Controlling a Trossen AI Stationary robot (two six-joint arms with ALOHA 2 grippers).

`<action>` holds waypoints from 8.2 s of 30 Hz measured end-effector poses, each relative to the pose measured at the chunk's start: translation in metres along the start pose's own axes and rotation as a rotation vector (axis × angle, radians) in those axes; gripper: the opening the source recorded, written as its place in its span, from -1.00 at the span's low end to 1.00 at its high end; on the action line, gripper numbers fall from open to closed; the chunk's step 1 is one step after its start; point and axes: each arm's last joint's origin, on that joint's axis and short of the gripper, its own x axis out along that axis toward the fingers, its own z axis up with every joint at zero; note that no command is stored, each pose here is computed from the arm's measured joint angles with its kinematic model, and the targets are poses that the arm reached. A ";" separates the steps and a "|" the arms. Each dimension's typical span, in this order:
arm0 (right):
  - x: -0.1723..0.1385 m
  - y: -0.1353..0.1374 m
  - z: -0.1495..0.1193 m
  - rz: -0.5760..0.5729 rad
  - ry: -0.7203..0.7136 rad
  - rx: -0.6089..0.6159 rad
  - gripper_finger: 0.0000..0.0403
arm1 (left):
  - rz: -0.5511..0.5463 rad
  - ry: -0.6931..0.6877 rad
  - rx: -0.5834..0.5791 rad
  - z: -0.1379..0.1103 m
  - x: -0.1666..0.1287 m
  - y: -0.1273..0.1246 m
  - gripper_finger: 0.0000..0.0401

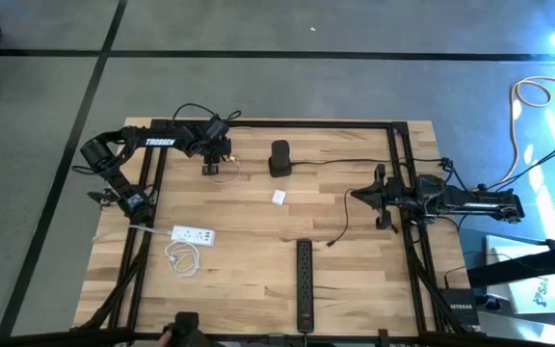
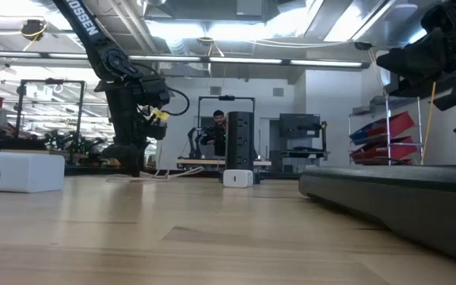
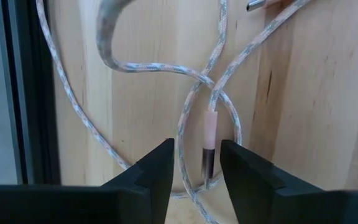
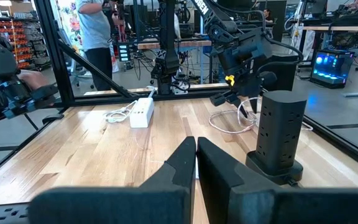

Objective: Insert USB
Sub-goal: Insert the pink USB cable into the white USB adapter

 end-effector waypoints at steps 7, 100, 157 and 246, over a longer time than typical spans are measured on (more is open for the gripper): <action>0.000 0.000 0.000 0.000 0.000 0.000 -1.00 | -0.011 0.004 -0.003 -0.001 0.000 -0.001 -0.75; 0.000 0.000 0.001 0.000 -0.012 -0.157 -1.00 | -0.310 -1.289 -0.497 0.050 -0.177 -0.159 -0.98; 0.135 0.007 0.046 0.011 -0.003 0.012 -1.00 | -0.132 -1.257 -0.615 0.053 -0.169 -0.150 -0.94; 0.260 0.014 0.087 0.117 0.033 -0.093 -0.72 | -0.180 -1.299 -0.496 0.052 -0.179 -0.169 -0.93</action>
